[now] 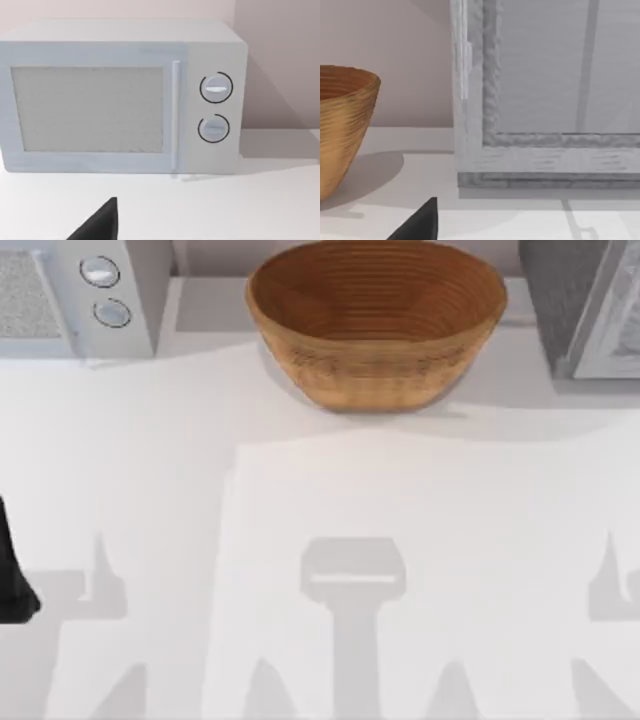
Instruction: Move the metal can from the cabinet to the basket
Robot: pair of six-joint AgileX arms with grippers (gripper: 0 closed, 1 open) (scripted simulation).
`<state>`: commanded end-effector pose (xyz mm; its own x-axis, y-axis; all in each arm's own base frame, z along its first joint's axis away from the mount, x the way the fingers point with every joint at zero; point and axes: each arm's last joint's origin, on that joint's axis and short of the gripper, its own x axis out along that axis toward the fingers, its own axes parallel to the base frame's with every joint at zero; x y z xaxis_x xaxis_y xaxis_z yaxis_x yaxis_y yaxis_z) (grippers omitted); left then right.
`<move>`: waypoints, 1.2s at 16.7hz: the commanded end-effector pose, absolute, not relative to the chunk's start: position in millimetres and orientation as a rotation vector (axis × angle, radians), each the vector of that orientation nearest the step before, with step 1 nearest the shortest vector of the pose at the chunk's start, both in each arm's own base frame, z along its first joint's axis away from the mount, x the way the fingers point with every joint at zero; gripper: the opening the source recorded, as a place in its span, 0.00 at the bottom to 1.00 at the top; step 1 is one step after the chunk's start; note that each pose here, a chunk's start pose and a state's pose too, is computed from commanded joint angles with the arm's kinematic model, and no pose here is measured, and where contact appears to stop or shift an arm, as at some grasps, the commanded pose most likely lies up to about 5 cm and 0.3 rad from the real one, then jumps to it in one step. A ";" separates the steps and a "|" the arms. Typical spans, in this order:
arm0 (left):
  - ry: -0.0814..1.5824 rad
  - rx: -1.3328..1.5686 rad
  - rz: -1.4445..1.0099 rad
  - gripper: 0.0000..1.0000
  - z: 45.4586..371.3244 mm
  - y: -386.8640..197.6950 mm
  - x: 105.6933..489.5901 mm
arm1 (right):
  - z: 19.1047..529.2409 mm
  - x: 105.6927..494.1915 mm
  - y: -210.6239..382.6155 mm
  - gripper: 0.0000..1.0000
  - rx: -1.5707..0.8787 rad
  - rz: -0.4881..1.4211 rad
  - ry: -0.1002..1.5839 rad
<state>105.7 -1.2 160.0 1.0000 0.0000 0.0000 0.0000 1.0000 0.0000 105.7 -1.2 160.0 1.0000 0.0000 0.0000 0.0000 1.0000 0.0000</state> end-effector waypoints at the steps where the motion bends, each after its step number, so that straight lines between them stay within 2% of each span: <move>1: 0.000 0.000 0.000 1.00 160.0 -1.2 105.7 | 160.0 105.7 -1.2 1.00 0.000 0.000 0.000; 4: 0.000 0.000 0.000 1.00 160.0 -1.2 105.7 | 168.1 105.7 -0.6 1.00 0.000 0.002 0.005; 8: 0.000 0.000 0.000 1.00 160.0 -1.2 105.7 | 214.4 109.8 2.0 1.00 0.000 0.006 0.038; 13: 0.000 0.000 0.000 1.00 160.0 -1.2 105.7 | 323.4 133.8 8.5 1.00 -0.003 0.000 0.040; 20: 0.000 0.000 0.000 1.00 160.0 -1.2 105.7 | 465.3 202.8 28.7 1.00 -0.001 -0.001 -0.002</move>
